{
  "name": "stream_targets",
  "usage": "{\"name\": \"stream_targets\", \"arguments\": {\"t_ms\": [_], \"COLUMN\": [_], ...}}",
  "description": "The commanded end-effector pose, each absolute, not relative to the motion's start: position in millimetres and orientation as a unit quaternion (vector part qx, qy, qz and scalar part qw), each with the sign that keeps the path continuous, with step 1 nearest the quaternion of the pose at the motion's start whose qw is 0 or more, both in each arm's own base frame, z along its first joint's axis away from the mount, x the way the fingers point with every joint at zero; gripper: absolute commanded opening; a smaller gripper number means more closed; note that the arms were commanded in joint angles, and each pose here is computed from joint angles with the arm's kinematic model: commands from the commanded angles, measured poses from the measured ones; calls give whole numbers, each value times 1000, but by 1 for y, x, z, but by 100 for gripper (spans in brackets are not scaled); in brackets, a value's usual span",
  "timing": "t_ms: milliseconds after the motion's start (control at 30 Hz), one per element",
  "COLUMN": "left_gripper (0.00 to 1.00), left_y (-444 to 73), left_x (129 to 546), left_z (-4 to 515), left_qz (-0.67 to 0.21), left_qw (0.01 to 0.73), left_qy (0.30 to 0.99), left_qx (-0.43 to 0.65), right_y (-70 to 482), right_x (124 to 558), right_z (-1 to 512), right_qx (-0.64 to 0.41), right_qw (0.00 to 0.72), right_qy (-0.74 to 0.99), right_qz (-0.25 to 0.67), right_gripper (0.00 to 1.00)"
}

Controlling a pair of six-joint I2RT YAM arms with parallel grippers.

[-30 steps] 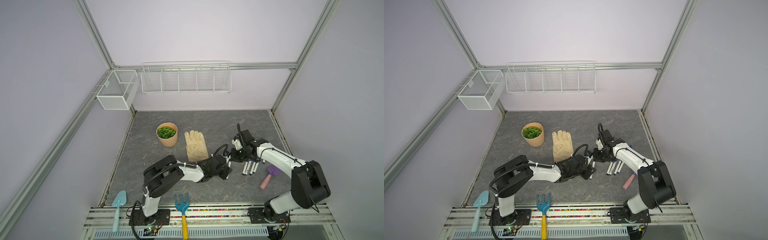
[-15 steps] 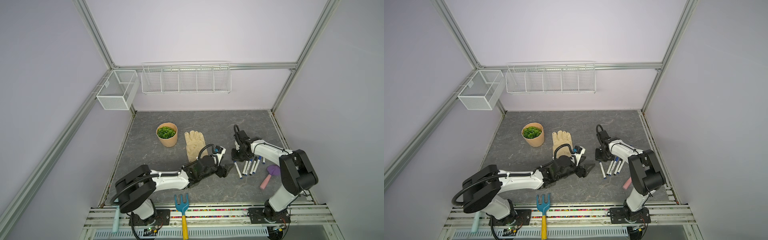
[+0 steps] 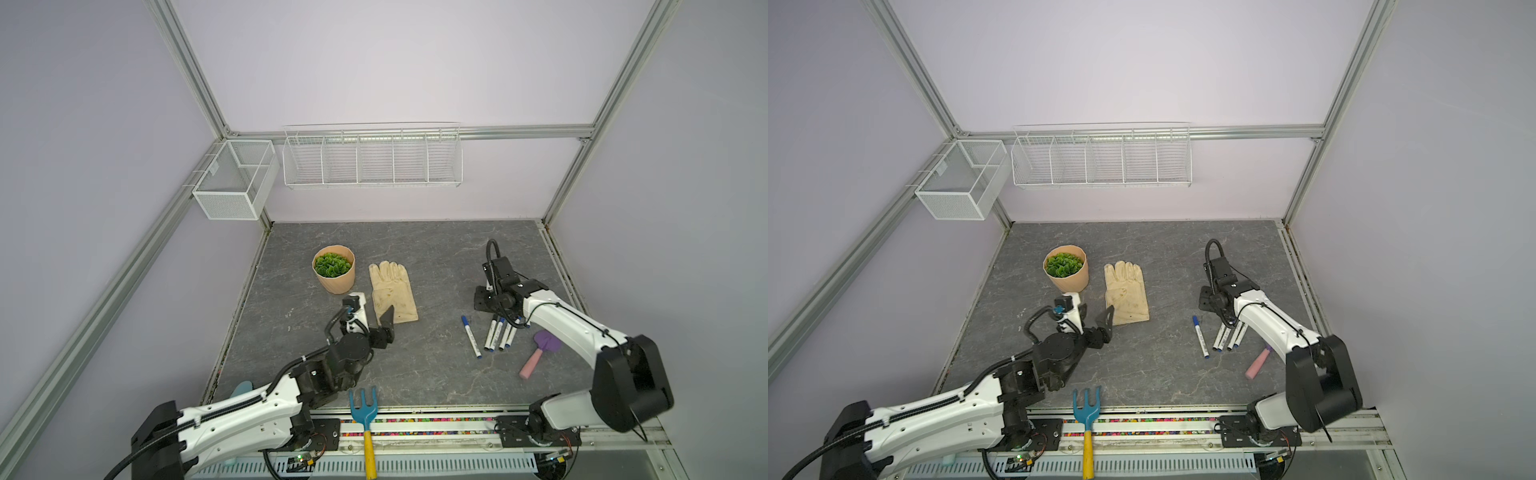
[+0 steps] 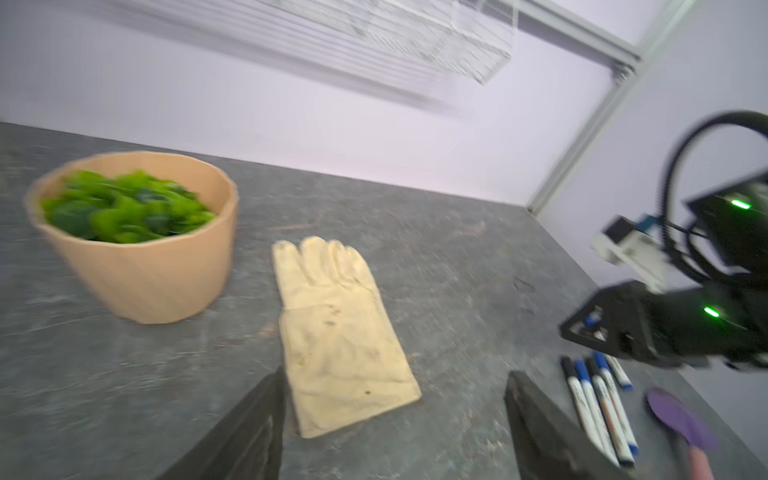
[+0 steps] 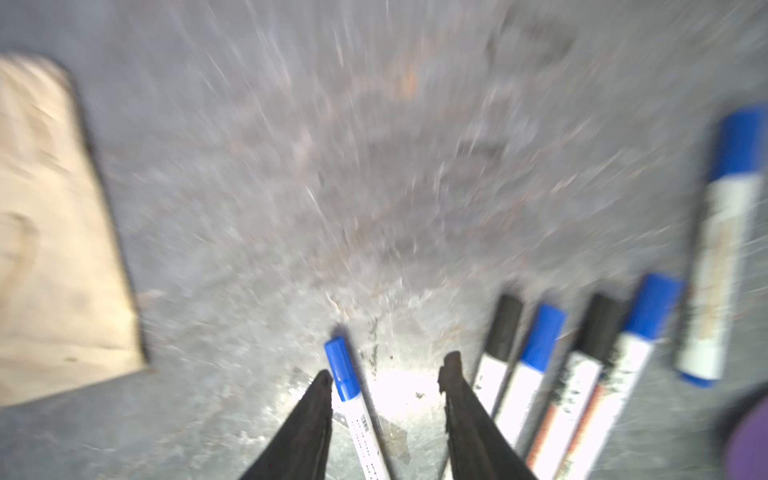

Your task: Insert the pens into the pen caps

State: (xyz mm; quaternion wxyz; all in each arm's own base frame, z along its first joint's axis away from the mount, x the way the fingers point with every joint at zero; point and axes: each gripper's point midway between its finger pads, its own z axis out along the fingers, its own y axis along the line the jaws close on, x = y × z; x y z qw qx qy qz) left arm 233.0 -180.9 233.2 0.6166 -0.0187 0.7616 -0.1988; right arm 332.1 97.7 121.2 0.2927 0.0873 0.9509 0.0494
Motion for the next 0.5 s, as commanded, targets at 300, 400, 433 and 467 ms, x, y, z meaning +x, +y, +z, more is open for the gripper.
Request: {"name": "stream_targets", "arguments": {"t_ms": [300, 400, 433, 467], "left_gripper": [96, 97, 97, 97], "left_y": [-3, 1, 3, 8], "left_x": [237, 260, 267, 275], "left_z": [241, 224, 219, 213], "left_qz": [91, 109, 113, 122], "left_qw": [646, 631, 625, 617], "left_qy": [741, 749, 752, 755], "left_qx": [-160, -171, -173, -183], "right_y": [-7, -17, -21, -22], "right_x": [360, 370, 370, 375], "right_z": [156, 133, 123, 117], "right_qx": [104, 79, 79, 74], "right_qw": [491, 469, 465, 475], "right_qy": [824, 821, 822, 817], "right_qz": [-262, -316, -320, -318], "right_gripper": [58, 58, 58, 58]}}
